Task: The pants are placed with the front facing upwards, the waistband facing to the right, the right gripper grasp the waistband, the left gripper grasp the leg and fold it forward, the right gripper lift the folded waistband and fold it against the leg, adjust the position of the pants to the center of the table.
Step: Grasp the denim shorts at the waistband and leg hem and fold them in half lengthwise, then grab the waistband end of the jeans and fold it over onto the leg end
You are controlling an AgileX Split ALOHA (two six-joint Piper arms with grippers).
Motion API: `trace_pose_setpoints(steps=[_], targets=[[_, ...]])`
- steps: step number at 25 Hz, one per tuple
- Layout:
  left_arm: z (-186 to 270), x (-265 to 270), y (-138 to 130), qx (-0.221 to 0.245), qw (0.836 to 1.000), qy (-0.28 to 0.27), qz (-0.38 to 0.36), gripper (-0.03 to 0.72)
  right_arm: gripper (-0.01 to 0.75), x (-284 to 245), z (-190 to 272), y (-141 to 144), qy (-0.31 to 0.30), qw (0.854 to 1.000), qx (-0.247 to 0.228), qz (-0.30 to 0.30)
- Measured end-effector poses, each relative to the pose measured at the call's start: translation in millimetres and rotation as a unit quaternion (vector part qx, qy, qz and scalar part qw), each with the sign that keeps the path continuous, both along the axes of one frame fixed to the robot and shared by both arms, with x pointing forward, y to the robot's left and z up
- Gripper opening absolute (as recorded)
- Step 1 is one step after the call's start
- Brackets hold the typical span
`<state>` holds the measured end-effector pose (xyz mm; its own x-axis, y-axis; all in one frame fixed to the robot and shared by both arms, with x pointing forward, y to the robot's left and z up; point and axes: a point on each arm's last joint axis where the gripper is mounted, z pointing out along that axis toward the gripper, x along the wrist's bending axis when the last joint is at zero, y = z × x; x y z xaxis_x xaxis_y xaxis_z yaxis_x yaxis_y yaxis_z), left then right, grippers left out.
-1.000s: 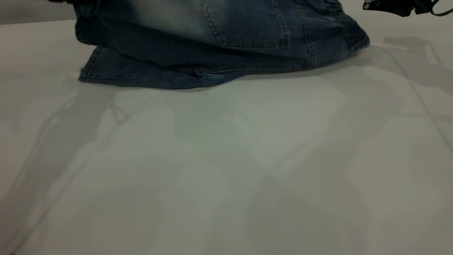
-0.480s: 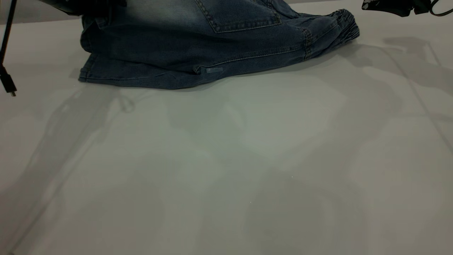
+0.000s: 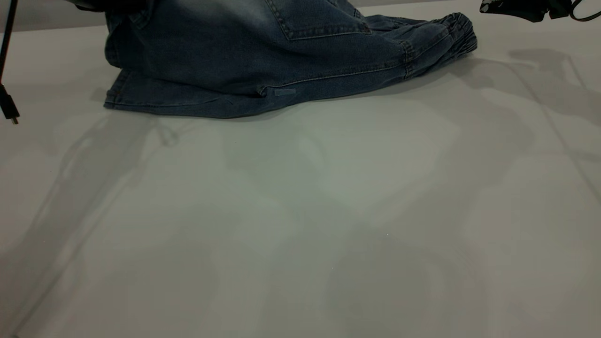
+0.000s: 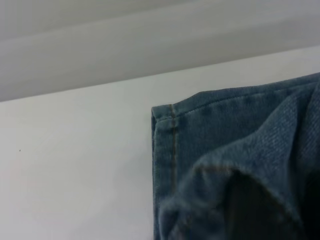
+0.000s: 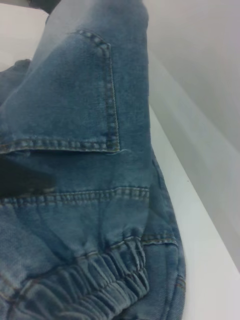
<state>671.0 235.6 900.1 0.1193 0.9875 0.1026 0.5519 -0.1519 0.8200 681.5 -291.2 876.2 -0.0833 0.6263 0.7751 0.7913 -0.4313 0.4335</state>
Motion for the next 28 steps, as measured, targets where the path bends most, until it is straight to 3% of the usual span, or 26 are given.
trace_pose_setpoints(steps=[3, 7, 17, 28], targets=[[0, 0, 0, 0.0, 1.0, 0.0, 0.0, 0.404, 0.575, 0, 0, -1, 0.0, 1.0, -0.002, -0.002], [0, 0, 0, 0.0, 1.0, 0.0, 0.0, 0.468, 0.575, 0, -1, -1, 0.001, 1.0, -0.005, -0.005], [9, -3, -2, -0.015, 1.0, 0.014, -0.002, 0.481, 0.575, -1, -3, -17, 0.009, 1.0, -0.016, -0.017], [13, -24, -11, -0.047, 0.987, 0.144, -0.044, 0.481, 0.575, -9, -10, -17, 0.068, 0.997, -0.026, 0.007]])
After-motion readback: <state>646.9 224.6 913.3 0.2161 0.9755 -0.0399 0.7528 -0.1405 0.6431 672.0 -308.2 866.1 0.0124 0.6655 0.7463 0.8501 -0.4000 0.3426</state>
